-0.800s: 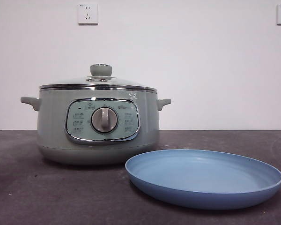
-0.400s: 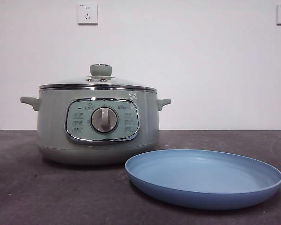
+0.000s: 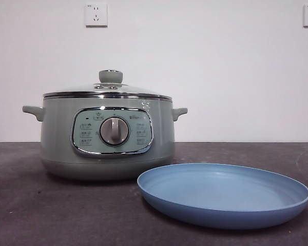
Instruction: Take the potato out from the steamer,put the potato on the plate,close the lid
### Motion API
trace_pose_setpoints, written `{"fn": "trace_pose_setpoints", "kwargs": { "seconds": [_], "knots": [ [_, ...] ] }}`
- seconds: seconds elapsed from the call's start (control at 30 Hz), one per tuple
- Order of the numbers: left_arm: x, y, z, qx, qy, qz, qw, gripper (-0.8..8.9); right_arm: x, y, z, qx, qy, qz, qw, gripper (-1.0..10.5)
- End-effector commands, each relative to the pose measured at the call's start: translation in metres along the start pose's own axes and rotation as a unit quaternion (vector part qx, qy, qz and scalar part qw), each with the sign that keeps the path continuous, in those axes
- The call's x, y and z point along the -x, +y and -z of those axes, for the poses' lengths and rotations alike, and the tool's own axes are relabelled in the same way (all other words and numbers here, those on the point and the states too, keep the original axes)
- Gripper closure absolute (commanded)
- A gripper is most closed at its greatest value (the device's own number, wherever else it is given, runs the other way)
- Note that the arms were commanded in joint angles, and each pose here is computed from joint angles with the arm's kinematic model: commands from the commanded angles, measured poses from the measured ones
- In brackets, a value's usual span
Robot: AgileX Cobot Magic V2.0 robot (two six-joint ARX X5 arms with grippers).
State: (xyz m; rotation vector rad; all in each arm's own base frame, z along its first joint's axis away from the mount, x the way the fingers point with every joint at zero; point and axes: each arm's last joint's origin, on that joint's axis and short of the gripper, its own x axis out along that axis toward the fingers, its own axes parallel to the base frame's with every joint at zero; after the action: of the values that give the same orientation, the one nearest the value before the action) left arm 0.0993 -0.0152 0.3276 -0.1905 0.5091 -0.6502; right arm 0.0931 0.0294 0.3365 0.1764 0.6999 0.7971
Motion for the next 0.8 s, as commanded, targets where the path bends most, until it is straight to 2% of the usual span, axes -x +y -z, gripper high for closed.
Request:
{"fn": "trace_pose_setpoints", "kwargs": {
  "seconds": [0.03,0.17,0.47,0.8],
  "knots": [
    [-0.007,0.005,-0.016,-0.01,-0.01,0.004,1.0,1.49,-0.001,0.0,-0.002,-0.002,0.0,-0.001,1.0,3.2],
    [-0.023,0.013,-0.04,-0.024,-0.015,0.005,1.0,1.49,-0.003,-0.003,-0.003,-0.007,0.006,-0.001,1.0,3.2],
    [-0.088,0.025,-0.092,-0.072,0.018,-0.007,0.997,1.49,-0.009,-0.008,-0.006,-0.017,0.018,-0.001,1.0,3.2],
    [-0.178,0.028,-0.12,-0.11,0.052,-0.025,0.992,1.49,-0.012,-0.011,-0.007,-0.023,0.025,-0.001,0.999,3.2]
  ]
}}
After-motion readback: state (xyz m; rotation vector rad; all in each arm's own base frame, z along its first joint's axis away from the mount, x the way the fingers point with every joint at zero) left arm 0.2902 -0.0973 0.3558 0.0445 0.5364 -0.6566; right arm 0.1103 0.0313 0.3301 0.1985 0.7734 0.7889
